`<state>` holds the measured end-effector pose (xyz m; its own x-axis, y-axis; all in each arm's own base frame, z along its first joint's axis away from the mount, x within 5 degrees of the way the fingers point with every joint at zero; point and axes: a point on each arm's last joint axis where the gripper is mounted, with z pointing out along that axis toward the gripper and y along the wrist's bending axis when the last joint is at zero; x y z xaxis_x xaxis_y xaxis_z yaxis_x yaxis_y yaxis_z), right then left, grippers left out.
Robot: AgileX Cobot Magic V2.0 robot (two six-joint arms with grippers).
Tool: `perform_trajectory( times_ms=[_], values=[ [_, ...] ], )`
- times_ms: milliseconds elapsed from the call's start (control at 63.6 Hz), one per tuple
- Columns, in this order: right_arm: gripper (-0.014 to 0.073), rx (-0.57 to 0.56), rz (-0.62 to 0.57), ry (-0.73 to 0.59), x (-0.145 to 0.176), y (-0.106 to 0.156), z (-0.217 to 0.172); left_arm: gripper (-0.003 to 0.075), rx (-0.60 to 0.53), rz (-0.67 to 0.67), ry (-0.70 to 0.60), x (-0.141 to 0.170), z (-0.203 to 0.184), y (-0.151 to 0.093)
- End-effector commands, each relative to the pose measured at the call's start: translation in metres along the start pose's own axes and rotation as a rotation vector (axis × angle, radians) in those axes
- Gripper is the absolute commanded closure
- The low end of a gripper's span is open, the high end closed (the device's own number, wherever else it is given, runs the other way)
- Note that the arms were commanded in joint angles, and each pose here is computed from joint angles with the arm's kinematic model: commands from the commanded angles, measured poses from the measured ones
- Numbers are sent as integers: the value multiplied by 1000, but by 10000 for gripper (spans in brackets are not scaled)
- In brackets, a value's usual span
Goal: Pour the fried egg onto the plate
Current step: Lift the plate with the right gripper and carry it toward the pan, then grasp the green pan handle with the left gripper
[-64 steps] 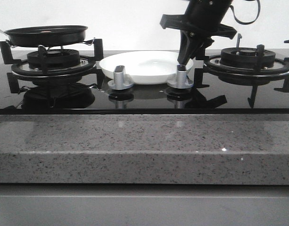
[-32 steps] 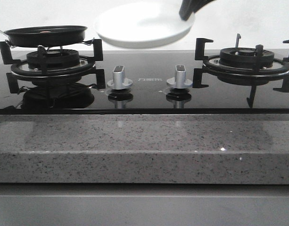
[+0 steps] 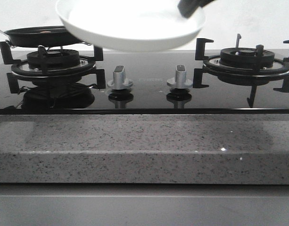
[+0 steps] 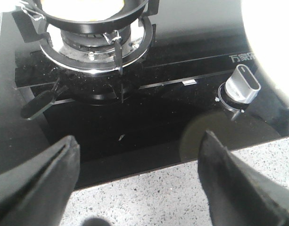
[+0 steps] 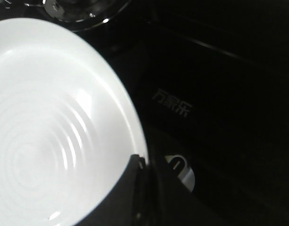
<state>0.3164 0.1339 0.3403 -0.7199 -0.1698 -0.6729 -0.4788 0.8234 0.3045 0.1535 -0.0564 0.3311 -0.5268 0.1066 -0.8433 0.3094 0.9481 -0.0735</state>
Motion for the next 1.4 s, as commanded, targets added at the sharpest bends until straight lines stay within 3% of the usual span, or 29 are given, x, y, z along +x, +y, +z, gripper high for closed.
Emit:
perform_trajectory(
  times_ms=[0,487,692,833,1116,1383],
  values=[
    [663,21,-5,-127,-8,2,-13,210,12,4,-111,-17,-6,-2],
    [663,94,-42,-53,2,-16,15,209,12,4,-105,-16,-6,-2],
    [663,91,-41,-47,3,-15,15,112,19,-3,-136,-27,-13,-4],
    [663,91,-41,-47,3,-15,15,111,-5,-14,-90,-39,-14,-1],
    [663,91,-41,-47,3,-15,15,111,-144,-119,6,-85,-2,40],
    [663,91,-41,-47,3,-15,15,111,-9,-291,-6,-116,17,96]
  ],
)
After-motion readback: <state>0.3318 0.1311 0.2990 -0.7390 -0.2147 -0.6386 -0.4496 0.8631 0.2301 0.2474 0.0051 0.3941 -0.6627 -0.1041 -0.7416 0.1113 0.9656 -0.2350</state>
